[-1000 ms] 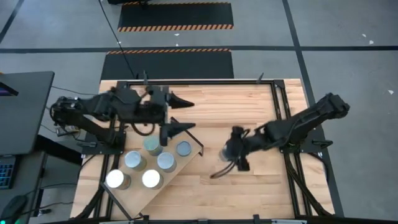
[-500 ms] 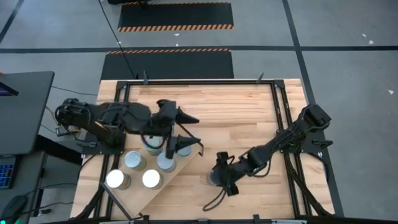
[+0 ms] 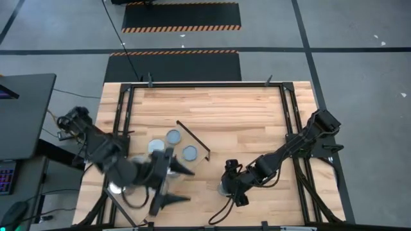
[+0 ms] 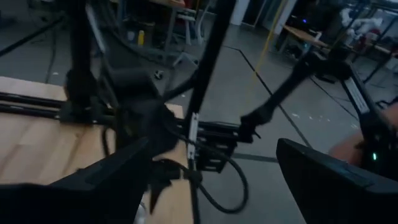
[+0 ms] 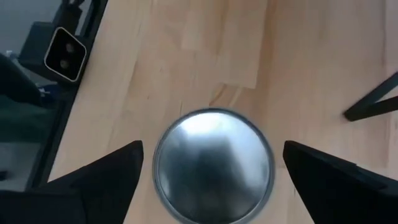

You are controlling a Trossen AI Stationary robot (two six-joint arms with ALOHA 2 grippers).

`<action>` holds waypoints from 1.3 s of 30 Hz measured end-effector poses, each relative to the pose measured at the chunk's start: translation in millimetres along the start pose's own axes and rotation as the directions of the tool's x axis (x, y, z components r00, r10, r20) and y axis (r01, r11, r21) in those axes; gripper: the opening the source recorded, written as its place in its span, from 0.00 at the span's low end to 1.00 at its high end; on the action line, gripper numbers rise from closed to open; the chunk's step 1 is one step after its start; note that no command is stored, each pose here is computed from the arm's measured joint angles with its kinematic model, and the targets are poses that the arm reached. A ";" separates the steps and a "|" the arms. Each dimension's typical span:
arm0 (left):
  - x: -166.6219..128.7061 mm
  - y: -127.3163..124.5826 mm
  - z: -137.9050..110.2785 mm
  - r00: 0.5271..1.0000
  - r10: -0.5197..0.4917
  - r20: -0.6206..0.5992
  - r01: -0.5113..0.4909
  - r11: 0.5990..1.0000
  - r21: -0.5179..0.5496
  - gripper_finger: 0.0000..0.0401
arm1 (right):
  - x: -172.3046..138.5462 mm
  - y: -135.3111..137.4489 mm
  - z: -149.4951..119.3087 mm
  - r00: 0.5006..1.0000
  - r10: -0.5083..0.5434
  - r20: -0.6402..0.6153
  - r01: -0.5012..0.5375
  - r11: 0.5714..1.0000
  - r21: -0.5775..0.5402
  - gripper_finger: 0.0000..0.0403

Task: Pick and place cans onto a shelf
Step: Put the canned tomatoes on the shelf

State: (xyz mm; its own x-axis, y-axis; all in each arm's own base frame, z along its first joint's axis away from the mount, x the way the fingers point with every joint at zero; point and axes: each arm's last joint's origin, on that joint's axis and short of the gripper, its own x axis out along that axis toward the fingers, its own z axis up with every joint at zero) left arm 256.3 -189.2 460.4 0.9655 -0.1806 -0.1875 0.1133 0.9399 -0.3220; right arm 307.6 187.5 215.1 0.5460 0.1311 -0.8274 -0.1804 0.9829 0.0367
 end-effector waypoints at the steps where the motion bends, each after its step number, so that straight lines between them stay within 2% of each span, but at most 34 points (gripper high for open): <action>1: 0.9 -5.2 -4.1 1.000 0.000 -0.003 0.000 1.000 0.005 0.87 | -3.0 0.7 3.4 1.000 -0.001 -0.003 0.001 1.000 0.002 0.97; 5: 12.6 -21.2 -21.4 1.000 -0.012 -0.024 0.012 1.000 0.007 0.87 | -26.4 6.0 21.9 1.000 -0.002 -0.020 0.003 0.999 0.048 0.96; 10: 33.5 -32.3 -37.3 0.999 -0.042 -0.029 0.041 0.999 -0.032 0.87 | -54.1 12.1 21.8 0.984 -0.050 -0.169 0.064 0.995 0.079 0.95; 13: 40.2 -43.2 -44.7 0.992 -0.122 -0.031 0.121 0.992 -0.021 0.87 | -55.8 14.4 10.9 0.965 -0.081 -0.248 0.106 0.990 0.089 0.94; 17: 32.5 -58.4 -53.6 0.978 -0.196 -0.065 0.198 0.980 0.023 0.87 | -42.7 17.2 -3.6 0.953 -0.104 -0.284 0.117 0.993 0.029 0.93; 22: 22.9 -66.5 -66.6 0.975 -0.176 -0.138 0.176 0.984 -0.010 0.87 | -25.0 13.5 -16.3 0.957 -0.127 -0.262 0.128 0.992 -0.013 0.91; 29: 16.3 -72.3 -71.1 0.982 -0.140 -0.130 0.138 0.990 -0.027 0.87 | -6.5 17.2 -18.3 0.989 -0.025 -0.144 0.010 0.995 -0.104 0.83; 39: 23.5 -62.9 -67.0 0.990 -0.088 -0.111 0.087 0.996 -0.015 0.87 | -0.9 13.4 -0.7 0.999 0.022 0.025 -0.021 0.998 -0.051 0.64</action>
State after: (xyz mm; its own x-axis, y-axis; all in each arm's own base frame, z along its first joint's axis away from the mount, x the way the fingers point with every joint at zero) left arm 256.2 -272.0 414.1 0.9196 -0.2939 -0.2606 0.1934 0.9162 -0.3509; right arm 304.2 200.4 216.0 0.5620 0.1559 -0.8123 -0.2330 0.9721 0.0254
